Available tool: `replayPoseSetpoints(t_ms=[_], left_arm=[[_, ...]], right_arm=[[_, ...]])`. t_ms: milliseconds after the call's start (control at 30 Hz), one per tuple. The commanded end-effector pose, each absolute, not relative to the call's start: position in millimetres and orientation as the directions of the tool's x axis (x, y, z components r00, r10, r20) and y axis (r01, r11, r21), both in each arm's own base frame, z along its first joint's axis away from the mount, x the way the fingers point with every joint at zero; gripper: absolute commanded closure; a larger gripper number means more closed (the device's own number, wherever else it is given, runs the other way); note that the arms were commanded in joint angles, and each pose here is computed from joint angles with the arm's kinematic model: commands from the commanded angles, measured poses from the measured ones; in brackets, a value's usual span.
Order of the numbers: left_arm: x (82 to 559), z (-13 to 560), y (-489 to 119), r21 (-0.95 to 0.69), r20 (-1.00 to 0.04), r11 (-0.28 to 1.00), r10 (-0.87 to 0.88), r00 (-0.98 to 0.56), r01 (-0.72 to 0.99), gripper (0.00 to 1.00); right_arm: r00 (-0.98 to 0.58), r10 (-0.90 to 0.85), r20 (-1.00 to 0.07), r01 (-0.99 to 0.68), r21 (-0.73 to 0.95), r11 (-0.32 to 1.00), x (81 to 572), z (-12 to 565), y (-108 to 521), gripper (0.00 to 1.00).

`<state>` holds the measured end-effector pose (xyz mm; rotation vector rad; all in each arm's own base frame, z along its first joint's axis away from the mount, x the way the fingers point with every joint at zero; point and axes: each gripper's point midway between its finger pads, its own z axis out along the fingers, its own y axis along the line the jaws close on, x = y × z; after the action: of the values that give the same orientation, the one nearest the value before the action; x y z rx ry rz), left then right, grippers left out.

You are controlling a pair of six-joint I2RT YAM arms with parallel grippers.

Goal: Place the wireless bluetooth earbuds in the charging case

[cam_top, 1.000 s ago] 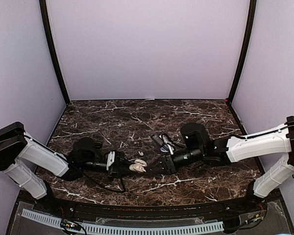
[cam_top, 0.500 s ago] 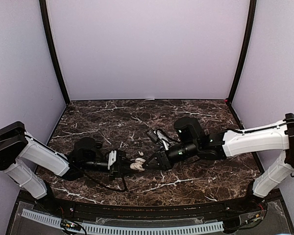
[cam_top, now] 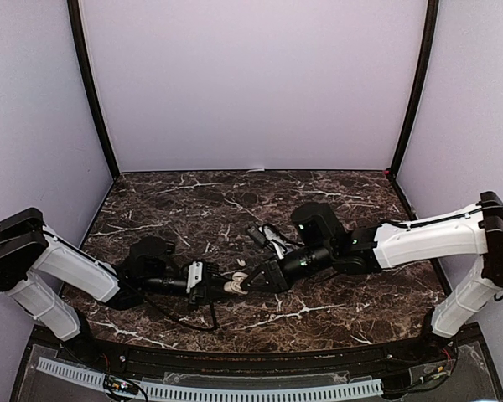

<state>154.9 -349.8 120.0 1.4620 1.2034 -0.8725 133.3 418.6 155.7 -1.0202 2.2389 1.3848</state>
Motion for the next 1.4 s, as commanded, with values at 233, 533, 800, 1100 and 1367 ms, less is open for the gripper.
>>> replayPoseSetpoints(t_ms=[233, 533, 800, 1100, 1367], left_arm=[[154.5, 119.9, -357.8, 0.299, -0.921, -0.015, 0.259, 0.293, 0.954, 0.96], [154.5, 122.1, -358.7, 0.315, -0.917, -0.008, 0.256, 0.306, 0.949, 0.96], [149.1, 130.1, -365.2, 0.266, -0.943, -0.014, 0.203, 0.263, 0.964, 0.96], [143.5, 140.1, -377.0, 0.227, -0.970, 0.018, 0.097, 0.225, 0.974, 0.96], [145.6, 145.4, -378.2, 0.186, -0.982, 0.045, 0.031, 0.185, 0.982, 0.96]], right_arm=[[-0.697, -0.378, -0.610, -0.709, 0.663, 0.238, 135.2, 165.9, 432.4, 0.99], [-0.725, -0.380, -0.575, -0.681, 0.682, 0.267, 137.8, 160.6, 435.7, 0.94], [-0.726, -0.409, -0.552, -0.685, 0.629, 0.367, 139.3, 143.7, 430.9, 0.91], [-0.719, -0.441, -0.537, -0.694, 0.583, 0.423, 145.1, 145.0, 427.7, 0.81], [-0.725, -0.421, -0.546, -0.689, 0.571, 0.446, 146.1, 157.0, 417.7, 0.67]])
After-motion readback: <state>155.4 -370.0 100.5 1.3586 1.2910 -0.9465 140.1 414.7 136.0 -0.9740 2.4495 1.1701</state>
